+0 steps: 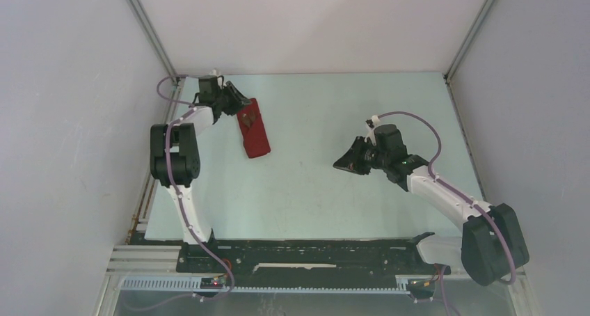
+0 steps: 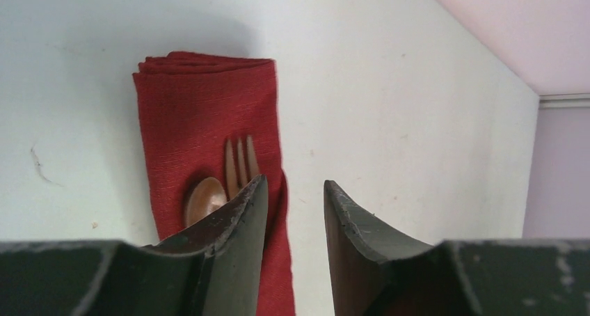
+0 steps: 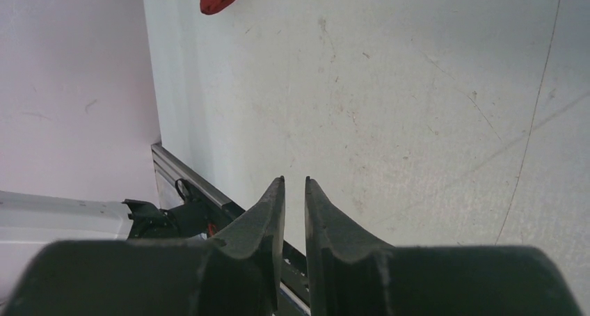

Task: Fold the napkin into a case and place the utensils inside
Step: Insert the fork into the folded napkin, then reset both arms

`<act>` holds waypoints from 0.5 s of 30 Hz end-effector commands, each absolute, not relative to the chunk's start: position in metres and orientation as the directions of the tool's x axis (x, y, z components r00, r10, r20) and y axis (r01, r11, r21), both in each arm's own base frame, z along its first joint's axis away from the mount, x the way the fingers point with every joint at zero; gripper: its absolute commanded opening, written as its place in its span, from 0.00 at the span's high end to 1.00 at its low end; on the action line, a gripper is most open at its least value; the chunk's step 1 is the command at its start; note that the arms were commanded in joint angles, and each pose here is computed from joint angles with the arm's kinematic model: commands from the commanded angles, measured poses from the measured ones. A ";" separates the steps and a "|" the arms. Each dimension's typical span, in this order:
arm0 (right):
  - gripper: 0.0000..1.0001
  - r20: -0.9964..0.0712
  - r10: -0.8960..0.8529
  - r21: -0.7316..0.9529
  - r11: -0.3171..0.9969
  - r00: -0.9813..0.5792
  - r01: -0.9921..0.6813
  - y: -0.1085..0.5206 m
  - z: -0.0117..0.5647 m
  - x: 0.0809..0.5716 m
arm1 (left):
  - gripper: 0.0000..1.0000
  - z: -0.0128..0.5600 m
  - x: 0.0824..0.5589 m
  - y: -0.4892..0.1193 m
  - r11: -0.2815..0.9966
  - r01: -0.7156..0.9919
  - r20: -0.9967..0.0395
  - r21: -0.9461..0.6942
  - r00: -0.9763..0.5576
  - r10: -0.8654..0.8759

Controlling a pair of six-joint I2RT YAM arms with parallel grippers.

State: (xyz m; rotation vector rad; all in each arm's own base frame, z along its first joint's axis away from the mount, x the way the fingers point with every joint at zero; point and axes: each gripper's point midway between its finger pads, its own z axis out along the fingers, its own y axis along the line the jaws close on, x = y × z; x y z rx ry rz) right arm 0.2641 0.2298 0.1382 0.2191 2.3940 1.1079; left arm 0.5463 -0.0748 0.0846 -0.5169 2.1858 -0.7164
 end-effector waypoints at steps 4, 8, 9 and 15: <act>0.67 -0.516 0.288 0.627 0.769 -0.807 -0.127 0.206 0.156 0.270 | 0.56 0.206 0.528 -0.083 0.779 0.021 -0.678 -0.626 -0.509 -0.531; 0.55 -0.681 0.200 0.420 0.895 -0.704 -0.152 0.162 0.205 0.277 | 0.52 0.288 0.476 -0.115 0.807 0.166 -0.767 -0.566 -0.465 -0.443; 0.50 -0.718 0.185 0.376 0.915 -0.671 -0.149 0.150 0.224 0.274 | 0.51 0.312 0.459 -0.123 0.818 0.210 -0.799 -0.535 -0.440 -0.409; 0.18 -0.907 0.162 0.209 0.975 -0.389 -0.080 0.077 0.343 0.244 | 0.40 0.439 0.348 -0.131 0.846 0.420 -0.943 -0.327 -0.196 -0.268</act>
